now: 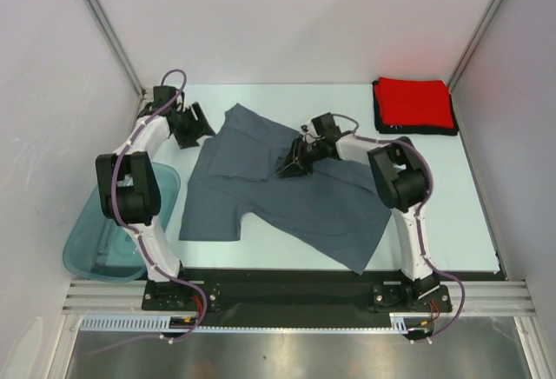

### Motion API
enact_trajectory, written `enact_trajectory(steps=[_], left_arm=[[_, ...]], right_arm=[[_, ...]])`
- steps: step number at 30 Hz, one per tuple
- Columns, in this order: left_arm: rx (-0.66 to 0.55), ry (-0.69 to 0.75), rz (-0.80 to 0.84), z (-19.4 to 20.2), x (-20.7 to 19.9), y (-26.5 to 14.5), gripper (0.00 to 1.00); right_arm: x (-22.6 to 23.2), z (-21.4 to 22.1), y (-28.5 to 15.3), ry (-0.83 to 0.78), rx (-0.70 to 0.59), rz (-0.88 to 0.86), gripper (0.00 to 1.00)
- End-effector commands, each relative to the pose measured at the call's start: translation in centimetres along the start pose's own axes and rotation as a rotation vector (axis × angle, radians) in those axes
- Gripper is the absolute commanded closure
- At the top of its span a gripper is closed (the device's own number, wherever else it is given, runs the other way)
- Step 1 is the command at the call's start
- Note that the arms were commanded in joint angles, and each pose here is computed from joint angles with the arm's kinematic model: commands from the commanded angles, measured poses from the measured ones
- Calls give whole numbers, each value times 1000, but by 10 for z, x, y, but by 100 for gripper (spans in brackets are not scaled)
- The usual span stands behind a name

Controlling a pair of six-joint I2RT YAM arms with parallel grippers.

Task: Fold and stack the t-shirts
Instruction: Fold the tshirt

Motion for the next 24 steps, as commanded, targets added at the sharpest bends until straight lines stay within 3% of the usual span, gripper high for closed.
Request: enact_trajectory(steps=[1, 7, 10, 19, 24], left_arm=[[-133, 77, 187, -46, -41, 12, 29], [-300, 99, 260, -95, -70, 44, 28], [-335, 40, 254, -114, -78, 66, 30], [-355, -70, 290, -144, -81, 126, 33], [-282, -73, 304, -129, -93, 148, 33]], right_arm=[[37, -2, -71, -119, -67, 32, 70], [6, 4, -137, -72, -154, 76, 70], [-8, 7, -169, -44, -215, 76, 70], [-29, 16, -222, -17, -332, 61, 71], [-37, 19, -233, -13, -359, 54, 70]])
Point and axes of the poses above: each gripper's point midway between its finger pads, its own y axis out along the fingers, its own x axis along the line the jaws close on, z = x × y, the point moved 2 cm from there along -y, back along the fingers, and after that the axes turned 1 degree about -y, right-handed, at the moved point
